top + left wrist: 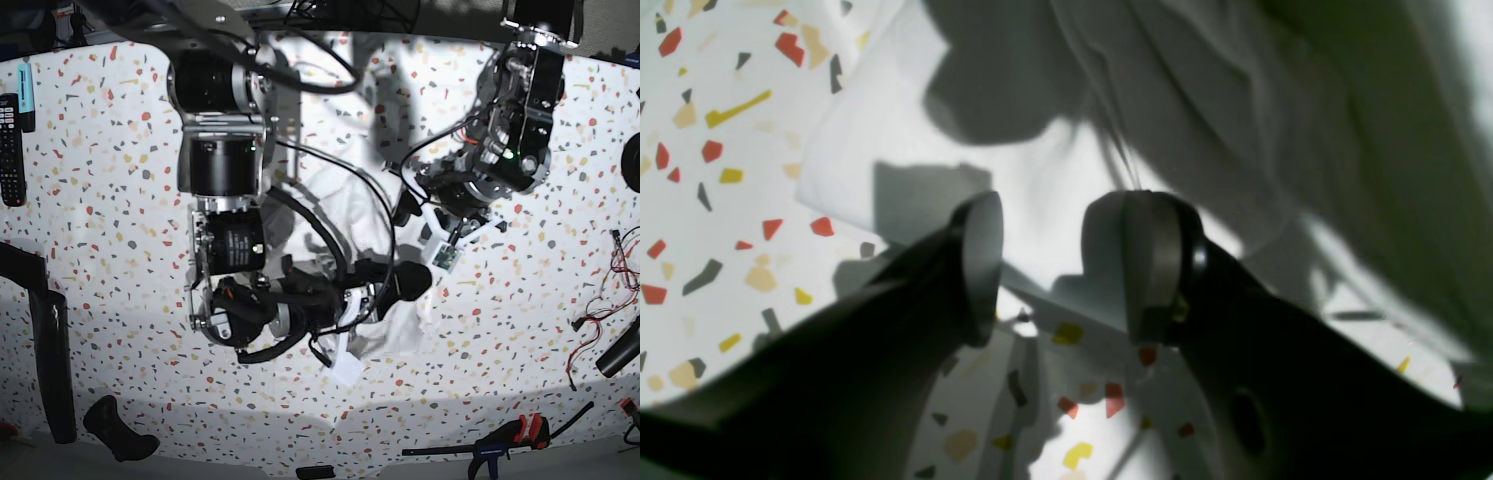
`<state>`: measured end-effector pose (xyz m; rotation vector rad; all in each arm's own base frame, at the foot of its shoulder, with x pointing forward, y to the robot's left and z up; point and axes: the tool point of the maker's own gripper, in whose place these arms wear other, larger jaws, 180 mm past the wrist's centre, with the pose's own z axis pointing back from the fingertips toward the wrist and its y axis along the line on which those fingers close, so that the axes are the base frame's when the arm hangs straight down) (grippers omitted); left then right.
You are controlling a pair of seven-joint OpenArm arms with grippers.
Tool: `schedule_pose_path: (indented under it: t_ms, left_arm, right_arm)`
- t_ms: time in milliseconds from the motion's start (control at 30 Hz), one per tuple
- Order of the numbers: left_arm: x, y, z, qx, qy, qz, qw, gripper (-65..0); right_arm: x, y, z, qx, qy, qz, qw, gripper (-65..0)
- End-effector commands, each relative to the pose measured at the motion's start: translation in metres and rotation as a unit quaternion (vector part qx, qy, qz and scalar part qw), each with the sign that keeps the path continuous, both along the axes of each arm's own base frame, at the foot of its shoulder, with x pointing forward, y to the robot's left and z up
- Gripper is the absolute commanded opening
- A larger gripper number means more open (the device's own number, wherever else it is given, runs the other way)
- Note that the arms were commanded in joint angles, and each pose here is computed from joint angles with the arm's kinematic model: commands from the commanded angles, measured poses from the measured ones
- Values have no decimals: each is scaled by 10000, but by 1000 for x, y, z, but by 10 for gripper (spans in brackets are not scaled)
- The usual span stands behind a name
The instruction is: Fold the T-shirt properly
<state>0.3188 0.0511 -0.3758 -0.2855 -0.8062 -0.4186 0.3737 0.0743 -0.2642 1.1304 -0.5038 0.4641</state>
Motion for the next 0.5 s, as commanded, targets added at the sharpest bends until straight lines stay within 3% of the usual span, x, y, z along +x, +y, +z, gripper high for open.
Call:
schedule_pose_path:
  t_ms: [0, 133, 233, 300, 467]
  left_arm:
    - [9, 0, 13, -82, -234, 19, 9997, -371]
    - [9, -1, 13, -82, -234, 17, 9997, -371]
    - [8, -2, 14, -79, -240, -30, 9997, -371]
    - [8, -2, 14, -80, -242, -55, 9997, -371]
    - [8, -2, 14, -79, -240, -55, 9997, -371]
  right_arm:
    - [9, 6, 27, 271, -318, 14, 9991, -347]
    - [5, 11, 21, 55, -344, 151, 9993, -347]
    - [1, 13, -3, -752, -419, 326, 9958, -347]
    - [-3, 16, -11, -1044, -462, 472, 9923, -347]
    - [-13, 33, -4, -947, -575, 813, 9905, -347]
